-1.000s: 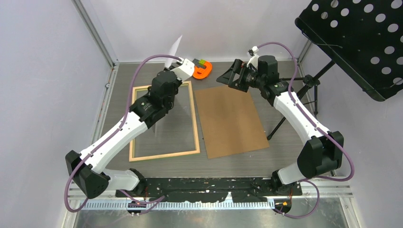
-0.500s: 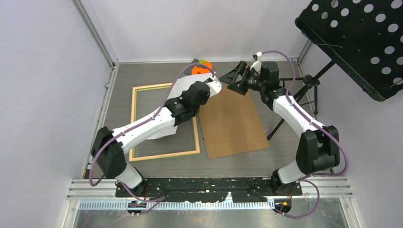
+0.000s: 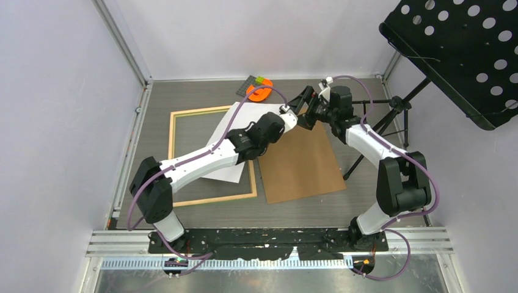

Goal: Put the photo into the frame
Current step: Turn over the photo from the photo frame.

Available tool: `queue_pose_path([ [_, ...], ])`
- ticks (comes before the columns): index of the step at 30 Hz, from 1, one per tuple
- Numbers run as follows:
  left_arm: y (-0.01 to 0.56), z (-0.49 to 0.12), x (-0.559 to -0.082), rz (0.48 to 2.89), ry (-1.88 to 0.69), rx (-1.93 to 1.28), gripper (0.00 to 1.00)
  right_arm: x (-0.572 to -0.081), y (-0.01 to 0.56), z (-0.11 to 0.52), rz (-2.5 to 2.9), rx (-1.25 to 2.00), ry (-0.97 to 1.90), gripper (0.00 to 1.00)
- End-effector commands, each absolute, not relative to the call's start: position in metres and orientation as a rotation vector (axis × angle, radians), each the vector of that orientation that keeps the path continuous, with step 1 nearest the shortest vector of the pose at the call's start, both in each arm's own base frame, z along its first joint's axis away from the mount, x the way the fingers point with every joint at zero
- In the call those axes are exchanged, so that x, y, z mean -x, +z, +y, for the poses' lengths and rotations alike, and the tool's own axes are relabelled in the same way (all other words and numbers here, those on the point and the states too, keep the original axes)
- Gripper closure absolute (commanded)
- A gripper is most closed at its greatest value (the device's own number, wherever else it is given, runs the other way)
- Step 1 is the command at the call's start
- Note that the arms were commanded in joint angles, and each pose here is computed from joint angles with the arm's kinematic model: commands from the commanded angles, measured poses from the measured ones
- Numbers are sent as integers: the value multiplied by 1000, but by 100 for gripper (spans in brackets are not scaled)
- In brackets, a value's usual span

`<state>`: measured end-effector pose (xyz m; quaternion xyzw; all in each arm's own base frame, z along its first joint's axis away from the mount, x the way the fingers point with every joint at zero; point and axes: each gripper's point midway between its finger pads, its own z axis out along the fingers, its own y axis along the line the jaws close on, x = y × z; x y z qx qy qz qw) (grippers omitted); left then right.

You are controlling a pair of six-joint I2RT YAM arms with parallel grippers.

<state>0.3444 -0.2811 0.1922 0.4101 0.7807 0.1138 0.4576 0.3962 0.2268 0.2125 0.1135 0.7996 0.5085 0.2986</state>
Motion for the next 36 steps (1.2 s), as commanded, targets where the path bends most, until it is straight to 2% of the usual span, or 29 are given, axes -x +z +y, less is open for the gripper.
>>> queue_pose_path([
  [1, 201, -301, -343, 1918, 219, -973, 100, -398, 218, 232, 2087, -283, 1356, 3],
  [15, 179, -327, -330, 1953, 179, -1015, 100, -383, 174, 249, 2198, -301, 1312, 0],
  [23, 176, -336, -324, 1960, 153, -1025, 100, -378, 165, 248, 2206, -321, 1298, 8],
  [27, 174, -343, -320, 1958, 147, -1033, 100, -375, 162, 254, 2202, -332, 1316, 15],
  [32, 169, -347, -320, 1968, 152, -1039, 100, -375, 166, 257, 2182, -329, 1342, 35],
  [36, 168, -350, -318, 1970, 144, -1041, 100, -374, 167, 256, 2170, -334, 1341, 48],
])
